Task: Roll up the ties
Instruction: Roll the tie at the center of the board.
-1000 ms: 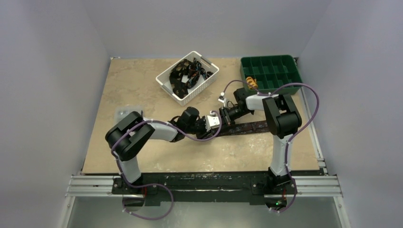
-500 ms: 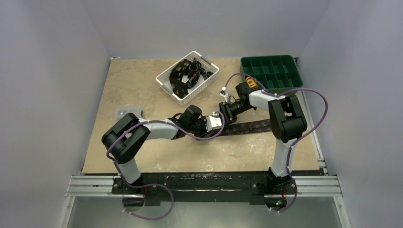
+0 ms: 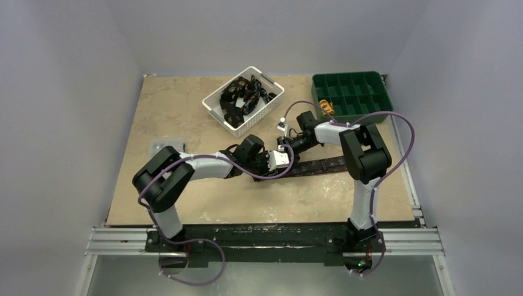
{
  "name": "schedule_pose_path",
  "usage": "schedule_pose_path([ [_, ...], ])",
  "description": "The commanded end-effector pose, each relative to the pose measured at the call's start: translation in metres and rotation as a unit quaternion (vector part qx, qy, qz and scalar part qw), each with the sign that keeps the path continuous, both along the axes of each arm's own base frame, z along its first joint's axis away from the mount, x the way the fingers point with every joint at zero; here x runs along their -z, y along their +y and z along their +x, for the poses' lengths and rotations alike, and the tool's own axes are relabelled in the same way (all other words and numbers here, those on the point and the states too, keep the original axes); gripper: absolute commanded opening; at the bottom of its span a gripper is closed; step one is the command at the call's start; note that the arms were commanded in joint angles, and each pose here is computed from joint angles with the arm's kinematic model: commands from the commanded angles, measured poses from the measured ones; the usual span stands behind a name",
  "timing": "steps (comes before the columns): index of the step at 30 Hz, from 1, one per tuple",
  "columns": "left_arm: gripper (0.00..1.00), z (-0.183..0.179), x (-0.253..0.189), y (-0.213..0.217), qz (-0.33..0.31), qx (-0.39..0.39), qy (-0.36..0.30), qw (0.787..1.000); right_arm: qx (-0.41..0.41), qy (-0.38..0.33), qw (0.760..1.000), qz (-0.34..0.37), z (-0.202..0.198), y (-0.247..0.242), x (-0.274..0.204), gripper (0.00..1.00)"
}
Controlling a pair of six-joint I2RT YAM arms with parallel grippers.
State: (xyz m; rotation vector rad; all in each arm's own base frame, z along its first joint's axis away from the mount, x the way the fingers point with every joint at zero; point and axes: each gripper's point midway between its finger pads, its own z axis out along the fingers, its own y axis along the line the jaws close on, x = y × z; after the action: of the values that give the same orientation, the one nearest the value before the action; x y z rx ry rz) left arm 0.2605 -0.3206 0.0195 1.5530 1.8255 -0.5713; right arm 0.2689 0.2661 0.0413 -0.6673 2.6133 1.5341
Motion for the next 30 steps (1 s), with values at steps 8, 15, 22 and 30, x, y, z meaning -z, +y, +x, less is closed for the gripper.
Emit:
schedule_pose_path([
  [8, 0.33, -0.009, 0.022, 0.013, 0.053, 0.0, 0.029, 0.998, -0.022, 0.005, 1.0, 0.018, -0.004, 0.002, -0.016, 0.53],
  [15, 0.34, -0.01, 0.024, 0.012, 0.053, -0.001, 0.031, 0.998, -0.019, 0.014, 0.999, 0.028, -0.009, 0.005, -0.02, 0.39],
  [22, 0.46, -0.01, 0.021, 0.01, 0.045, -0.003, 0.029, 0.999, -0.026, 0.008, 1.0, 0.003, -0.012, -0.001, -0.001, 0.0],
  [30, 0.68, -0.002, -0.021, -0.011, -0.105, -0.01, 0.025, 0.994, -0.031, -0.016, 0.997, -0.072, -0.009, -0.028, 0.036, 0.0],
])
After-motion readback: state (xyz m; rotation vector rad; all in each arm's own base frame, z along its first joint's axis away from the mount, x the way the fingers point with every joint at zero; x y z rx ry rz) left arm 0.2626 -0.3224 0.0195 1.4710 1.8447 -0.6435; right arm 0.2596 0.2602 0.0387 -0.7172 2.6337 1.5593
